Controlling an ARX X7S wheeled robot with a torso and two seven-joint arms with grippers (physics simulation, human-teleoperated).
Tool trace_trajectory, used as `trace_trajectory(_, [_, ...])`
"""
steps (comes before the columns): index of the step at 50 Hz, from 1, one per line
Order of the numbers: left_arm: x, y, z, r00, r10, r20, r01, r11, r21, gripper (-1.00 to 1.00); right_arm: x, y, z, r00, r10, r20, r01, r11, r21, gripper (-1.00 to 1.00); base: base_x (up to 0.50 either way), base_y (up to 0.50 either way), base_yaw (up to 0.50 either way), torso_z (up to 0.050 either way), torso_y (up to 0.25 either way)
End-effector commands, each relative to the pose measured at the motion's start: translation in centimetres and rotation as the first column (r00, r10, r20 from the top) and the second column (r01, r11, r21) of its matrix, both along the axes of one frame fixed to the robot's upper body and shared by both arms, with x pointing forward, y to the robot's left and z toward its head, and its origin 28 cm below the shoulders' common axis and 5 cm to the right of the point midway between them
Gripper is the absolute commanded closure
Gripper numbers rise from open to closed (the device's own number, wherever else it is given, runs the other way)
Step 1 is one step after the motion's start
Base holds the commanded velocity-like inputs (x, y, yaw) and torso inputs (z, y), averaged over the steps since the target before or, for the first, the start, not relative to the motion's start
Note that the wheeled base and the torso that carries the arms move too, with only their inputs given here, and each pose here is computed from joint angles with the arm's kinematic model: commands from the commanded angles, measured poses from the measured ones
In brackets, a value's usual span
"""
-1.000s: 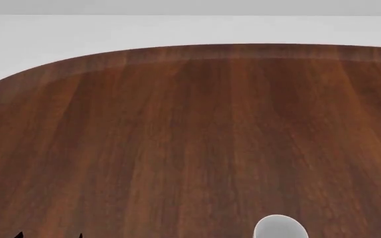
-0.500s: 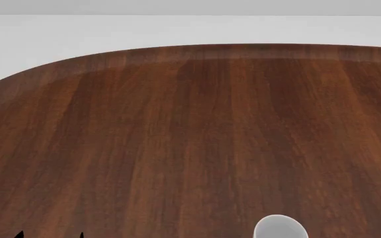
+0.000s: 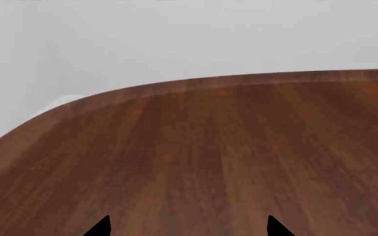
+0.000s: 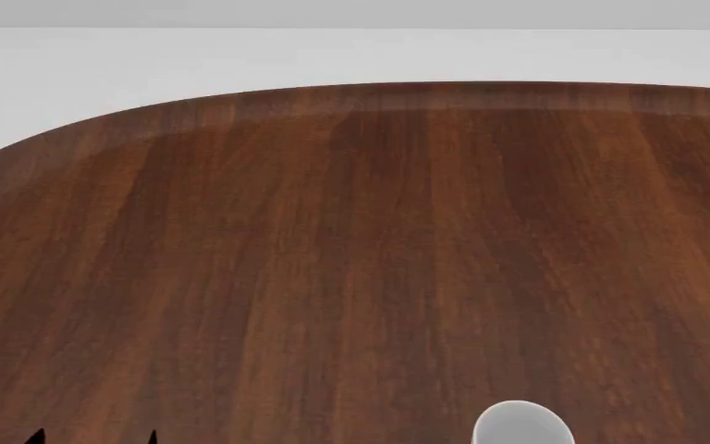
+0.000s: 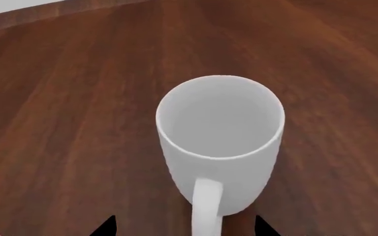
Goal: Put the white mug on the plate.
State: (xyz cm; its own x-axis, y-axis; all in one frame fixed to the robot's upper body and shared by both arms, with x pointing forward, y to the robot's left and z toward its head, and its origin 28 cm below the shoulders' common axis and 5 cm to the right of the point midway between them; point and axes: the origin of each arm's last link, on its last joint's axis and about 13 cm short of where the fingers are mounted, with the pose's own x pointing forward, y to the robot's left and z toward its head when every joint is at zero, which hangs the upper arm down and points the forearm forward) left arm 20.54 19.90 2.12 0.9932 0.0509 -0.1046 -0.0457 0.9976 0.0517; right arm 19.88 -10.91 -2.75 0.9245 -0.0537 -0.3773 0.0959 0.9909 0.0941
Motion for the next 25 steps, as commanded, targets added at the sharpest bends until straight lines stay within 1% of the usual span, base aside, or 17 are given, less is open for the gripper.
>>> trace_trajectory(1, [0.1,-0.1,0.4,1.000,-0.004,0.012,0.004,1.000,-0.003,-1.00,0.3,0.0,-0.7,1.000,0.007,-0.016,-0.007,1.000,0.002,-1.00,0.00,0.00,0.00,0.000,0.000])
trace_trajectory(6, [0.2,-0.1,0.3,1.000,-0.001,0.014,0.001,1.000,0.002,-1.00,0.4,0.1,-0.9,1.000,0.007,-0.027,-0.006,1.000,0.017,-1.00,0.00,0.00,0.00,0.000,0.000])
trace_trajectory(17, [0.1,-0.1,0.3,1.000,-0.003,0.016,0.003,1.000,0.002,-1.00,0.4,0.0,-1.9,0.999,0.008,-0.046,-0.007,1.000,0.021,-1.00,0.00,0.00,0.00,0.000,0.000])
trace_trajectory(25, [0.1,-0.2,0.3,1.000,-0.003,0.015,0.003,1.000,0.002,-1.00,0.5,-0.1,-2.1,0.999,-0.002,-0.055,0.003,1.000,0.025,-1.00,0.00,0.00,0.00,0.000,0.000])
